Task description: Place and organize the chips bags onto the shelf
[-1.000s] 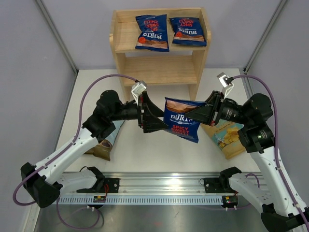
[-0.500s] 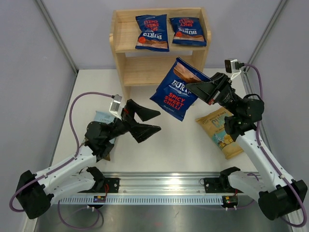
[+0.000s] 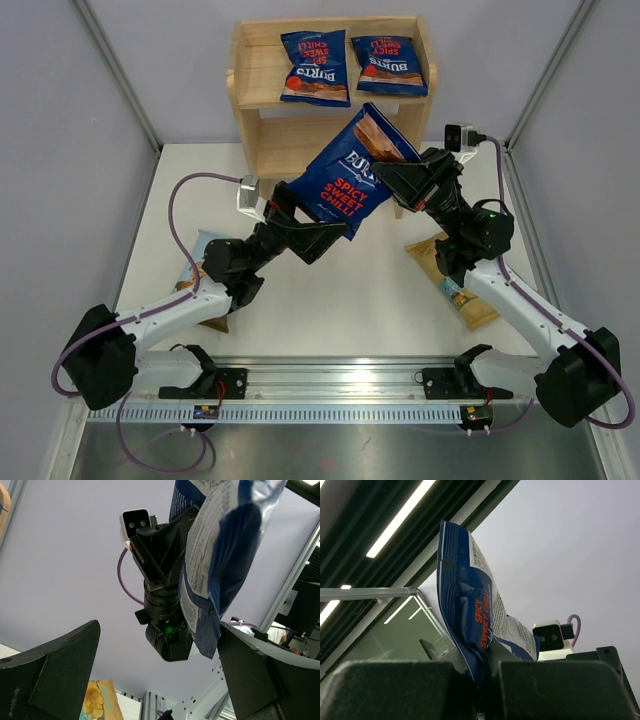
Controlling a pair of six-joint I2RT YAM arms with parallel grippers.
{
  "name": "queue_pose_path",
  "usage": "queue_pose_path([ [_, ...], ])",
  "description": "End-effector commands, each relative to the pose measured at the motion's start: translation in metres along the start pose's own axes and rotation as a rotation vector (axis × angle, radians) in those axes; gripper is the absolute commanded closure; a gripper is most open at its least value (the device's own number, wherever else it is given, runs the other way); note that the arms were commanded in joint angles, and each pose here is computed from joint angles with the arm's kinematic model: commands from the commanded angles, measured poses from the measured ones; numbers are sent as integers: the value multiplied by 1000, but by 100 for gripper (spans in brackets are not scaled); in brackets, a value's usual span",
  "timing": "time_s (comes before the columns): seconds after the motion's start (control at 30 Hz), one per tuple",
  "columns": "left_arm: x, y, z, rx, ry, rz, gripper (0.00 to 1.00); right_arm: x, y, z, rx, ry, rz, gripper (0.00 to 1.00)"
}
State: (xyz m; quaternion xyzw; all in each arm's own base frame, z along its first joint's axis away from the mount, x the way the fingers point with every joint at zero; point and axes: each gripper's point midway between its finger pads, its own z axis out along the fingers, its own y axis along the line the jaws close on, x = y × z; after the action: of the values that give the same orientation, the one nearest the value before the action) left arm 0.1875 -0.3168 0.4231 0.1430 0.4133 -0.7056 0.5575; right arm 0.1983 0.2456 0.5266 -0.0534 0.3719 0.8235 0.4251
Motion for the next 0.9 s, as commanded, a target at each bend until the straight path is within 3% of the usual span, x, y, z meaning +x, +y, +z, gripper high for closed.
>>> queue_pose_path([
  [0.0,-52,-44,12,166,-200,68,1,-11,12,-2,-60,-99,-33,100],
  [0.1,-56,-40,10,139,-230,77,3,-12,6,-7,-37,-121,-38,100],
  [0.33,-67,-42,6,112,-269,119,23,-9,-6,-11,0,-117,-66,100],
  [0.37,-68,-42,7,112,-269,117,28,-9,-6,-11,-3,-114,-65,100],
  [0.47,-70,-38,6,86,-283,114,56,-9,-14,-16,-3,-134,-65,100],
  [0.63,-74,-25,4,1,-298,105,80,-7,-14,-16,-3,-122,-80,100],
  [0.73,-76,-21,2,-39,-288,107,92,-6,-11,-16,-6,-114,-112,82],
  [0.77,-77,-23,3,-45,-282,110,94,-6,-14,-16,19,-113,-122,59],
  [0.83,-79,-23,1,-78,-255,136,98,-10,-9,-17,53,-115,-206,38],
  [0.87,-82,-22,-1,-114,-242,153,99,-13,-16,-20,145,-116,-216,20],
])
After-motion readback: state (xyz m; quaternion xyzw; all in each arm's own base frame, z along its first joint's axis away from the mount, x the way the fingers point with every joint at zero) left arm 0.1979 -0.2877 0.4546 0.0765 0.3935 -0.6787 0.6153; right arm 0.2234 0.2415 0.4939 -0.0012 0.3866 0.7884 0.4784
